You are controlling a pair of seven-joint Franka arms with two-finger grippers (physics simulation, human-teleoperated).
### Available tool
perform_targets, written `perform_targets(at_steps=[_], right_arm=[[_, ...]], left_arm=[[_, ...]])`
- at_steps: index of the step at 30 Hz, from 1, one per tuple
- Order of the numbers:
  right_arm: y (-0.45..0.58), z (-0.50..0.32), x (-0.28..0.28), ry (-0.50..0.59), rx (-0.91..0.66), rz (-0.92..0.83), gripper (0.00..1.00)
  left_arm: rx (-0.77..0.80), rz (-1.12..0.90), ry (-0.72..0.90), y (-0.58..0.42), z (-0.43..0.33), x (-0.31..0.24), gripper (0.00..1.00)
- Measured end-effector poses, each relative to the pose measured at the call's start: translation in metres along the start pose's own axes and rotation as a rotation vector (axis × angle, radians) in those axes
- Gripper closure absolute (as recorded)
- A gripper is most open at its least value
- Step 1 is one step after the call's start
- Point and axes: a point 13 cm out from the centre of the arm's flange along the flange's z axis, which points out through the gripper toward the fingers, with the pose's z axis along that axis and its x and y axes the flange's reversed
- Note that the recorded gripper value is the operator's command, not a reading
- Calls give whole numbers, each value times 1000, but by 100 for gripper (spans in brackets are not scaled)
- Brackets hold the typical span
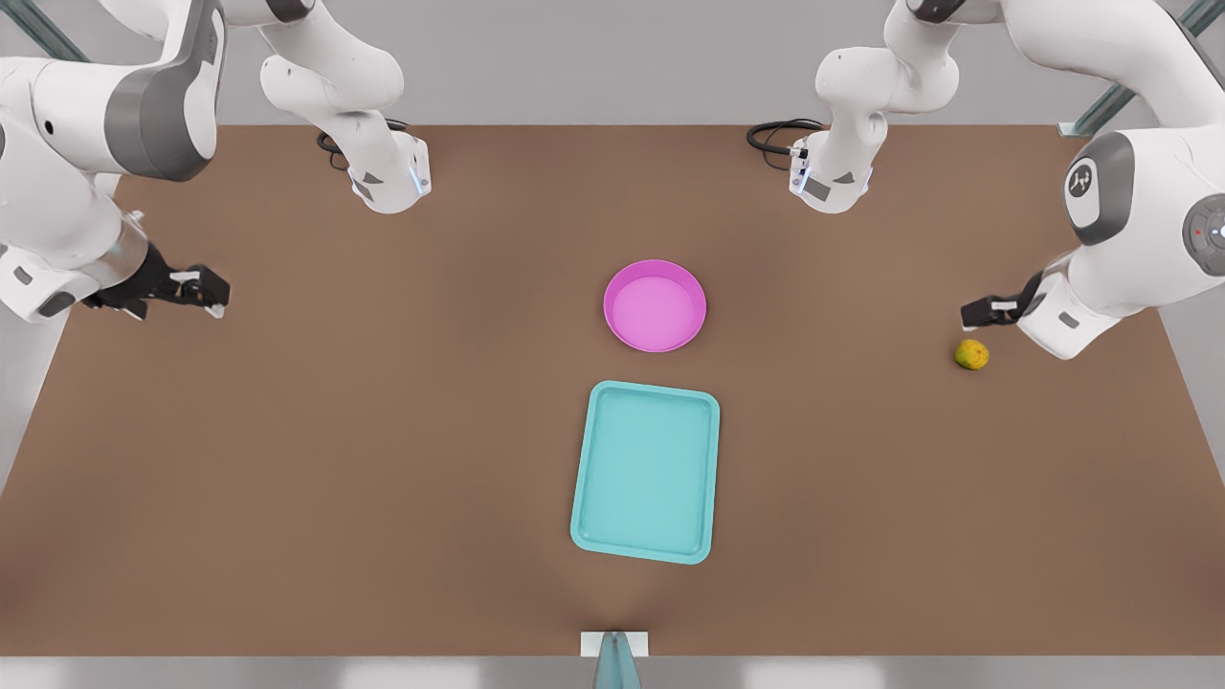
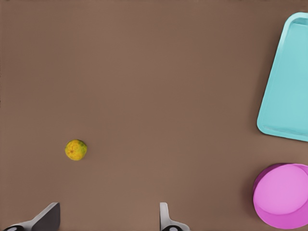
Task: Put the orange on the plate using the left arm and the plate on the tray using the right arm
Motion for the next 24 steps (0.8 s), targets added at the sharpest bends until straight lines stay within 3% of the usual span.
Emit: perform_targets(at_steps=[6, 12, 16, 24], right_arm=[[-1, -1, -13, -46, 5, -11, 0], [-2, 1, -18, -54, 7, -18, 0], [-2, 5, -19, -49, 8, -23, 0], [-1, 14, -21, -33, 7, -31, 0]], left_arm=[[-5, -25, 2, 2, 14, -8, 0], [1, -197, 258, 125, 243, 14, 0], [-2, -199, 189, 170, 319, 10, 0], [-24, -91, 81, 195, 373, 1, 0]])
